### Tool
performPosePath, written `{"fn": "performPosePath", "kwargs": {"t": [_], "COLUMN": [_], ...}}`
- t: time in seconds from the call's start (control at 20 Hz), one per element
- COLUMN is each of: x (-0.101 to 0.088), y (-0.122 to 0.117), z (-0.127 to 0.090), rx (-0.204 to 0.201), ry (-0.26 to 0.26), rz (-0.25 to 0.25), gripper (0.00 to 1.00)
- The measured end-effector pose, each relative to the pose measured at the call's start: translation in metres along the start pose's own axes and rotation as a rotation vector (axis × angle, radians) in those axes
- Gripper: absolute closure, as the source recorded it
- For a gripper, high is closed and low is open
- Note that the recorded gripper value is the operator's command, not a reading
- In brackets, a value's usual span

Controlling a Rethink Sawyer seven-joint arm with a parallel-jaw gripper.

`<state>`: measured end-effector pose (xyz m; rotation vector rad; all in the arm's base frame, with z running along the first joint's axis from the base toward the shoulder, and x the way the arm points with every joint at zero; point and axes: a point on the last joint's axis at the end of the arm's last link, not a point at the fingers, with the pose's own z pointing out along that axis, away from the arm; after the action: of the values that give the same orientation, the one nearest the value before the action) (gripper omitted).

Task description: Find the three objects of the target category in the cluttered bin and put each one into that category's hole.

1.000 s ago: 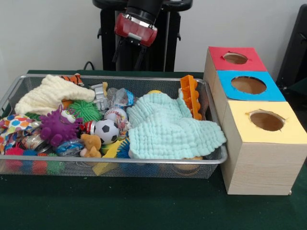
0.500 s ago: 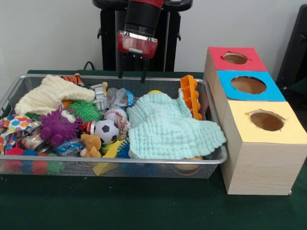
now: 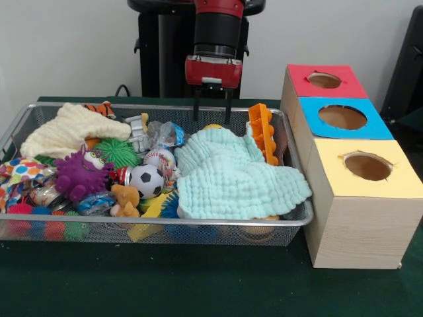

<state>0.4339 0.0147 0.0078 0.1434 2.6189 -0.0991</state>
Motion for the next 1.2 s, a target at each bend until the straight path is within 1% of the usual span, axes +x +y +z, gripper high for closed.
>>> {"fn": "performPosePath", "kwargs": {"t": [0.35, 0.55, 0.65, 0.8, 0.9, 0.95, 1.2], "x": [-0.003, -0.007, -0.013, -0.017, -0.02, -0.022, -0.023], "y": [0.01, 0.009, 0.005, 0.0, -0.007, -0.014, -0.034], "z": [0.0, -0.001, -0.003, -0.003, -0.004, -0.004, -0.004], "rx": [-0.03, -0.029, -0.023, -0.017, -0.01, -0.004, 0.011], "ry": [-0.009, -0.019, -0.031, -0.039, -0.045, -0.049, -0.049], "rz": [-0.006, -0.005, 0.002, 0.01, 0.019, 0.028, 0.055], "gripper": [0.0, 0.0, 0.0, 0.0, 0.0, 0.0, 0.0]}}
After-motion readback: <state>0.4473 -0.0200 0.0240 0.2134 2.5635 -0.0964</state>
